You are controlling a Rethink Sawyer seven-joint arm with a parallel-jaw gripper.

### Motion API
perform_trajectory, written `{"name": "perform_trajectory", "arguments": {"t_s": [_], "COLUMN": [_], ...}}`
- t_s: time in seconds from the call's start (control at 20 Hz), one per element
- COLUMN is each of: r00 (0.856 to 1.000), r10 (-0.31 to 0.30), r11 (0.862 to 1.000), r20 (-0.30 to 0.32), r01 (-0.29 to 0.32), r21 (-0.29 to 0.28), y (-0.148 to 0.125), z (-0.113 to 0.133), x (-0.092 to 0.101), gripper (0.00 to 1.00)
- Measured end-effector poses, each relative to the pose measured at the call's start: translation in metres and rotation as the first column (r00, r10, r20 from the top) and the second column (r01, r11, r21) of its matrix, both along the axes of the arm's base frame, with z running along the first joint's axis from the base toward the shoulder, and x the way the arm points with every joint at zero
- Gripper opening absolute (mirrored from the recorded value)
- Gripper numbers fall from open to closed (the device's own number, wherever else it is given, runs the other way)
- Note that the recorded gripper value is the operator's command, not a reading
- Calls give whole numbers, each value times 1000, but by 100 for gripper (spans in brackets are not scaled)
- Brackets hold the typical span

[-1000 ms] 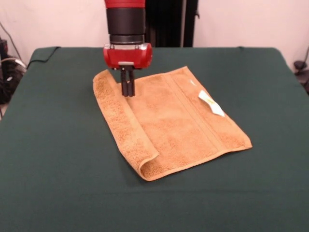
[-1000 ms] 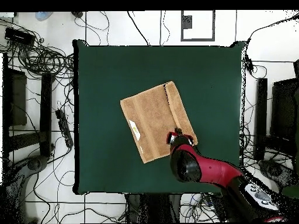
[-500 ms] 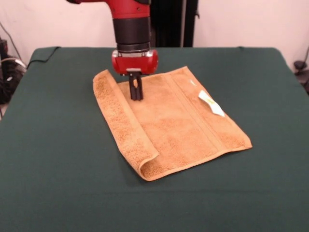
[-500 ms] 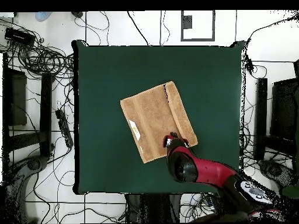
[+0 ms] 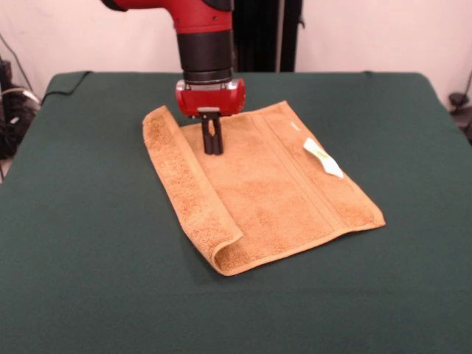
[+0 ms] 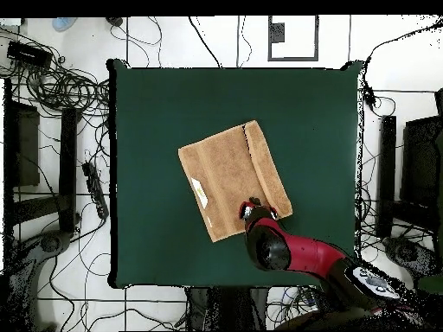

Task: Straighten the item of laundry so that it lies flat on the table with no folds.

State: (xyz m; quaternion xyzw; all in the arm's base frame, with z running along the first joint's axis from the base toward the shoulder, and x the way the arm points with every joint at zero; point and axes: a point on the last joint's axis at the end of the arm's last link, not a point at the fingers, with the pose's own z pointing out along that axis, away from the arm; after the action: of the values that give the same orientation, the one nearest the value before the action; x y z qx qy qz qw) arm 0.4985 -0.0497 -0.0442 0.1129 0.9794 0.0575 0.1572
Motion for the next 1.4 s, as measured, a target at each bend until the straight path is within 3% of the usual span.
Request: {"name": "perform_trajectory", "arguments": {"t_s": [1.4], "r00": [998], "r10": [48], "r11": [999], "r20": [41], "r01": [-48], "r21": [7], "y": [-15], "z": [0], "x": [-1], "gripper": [0]}}
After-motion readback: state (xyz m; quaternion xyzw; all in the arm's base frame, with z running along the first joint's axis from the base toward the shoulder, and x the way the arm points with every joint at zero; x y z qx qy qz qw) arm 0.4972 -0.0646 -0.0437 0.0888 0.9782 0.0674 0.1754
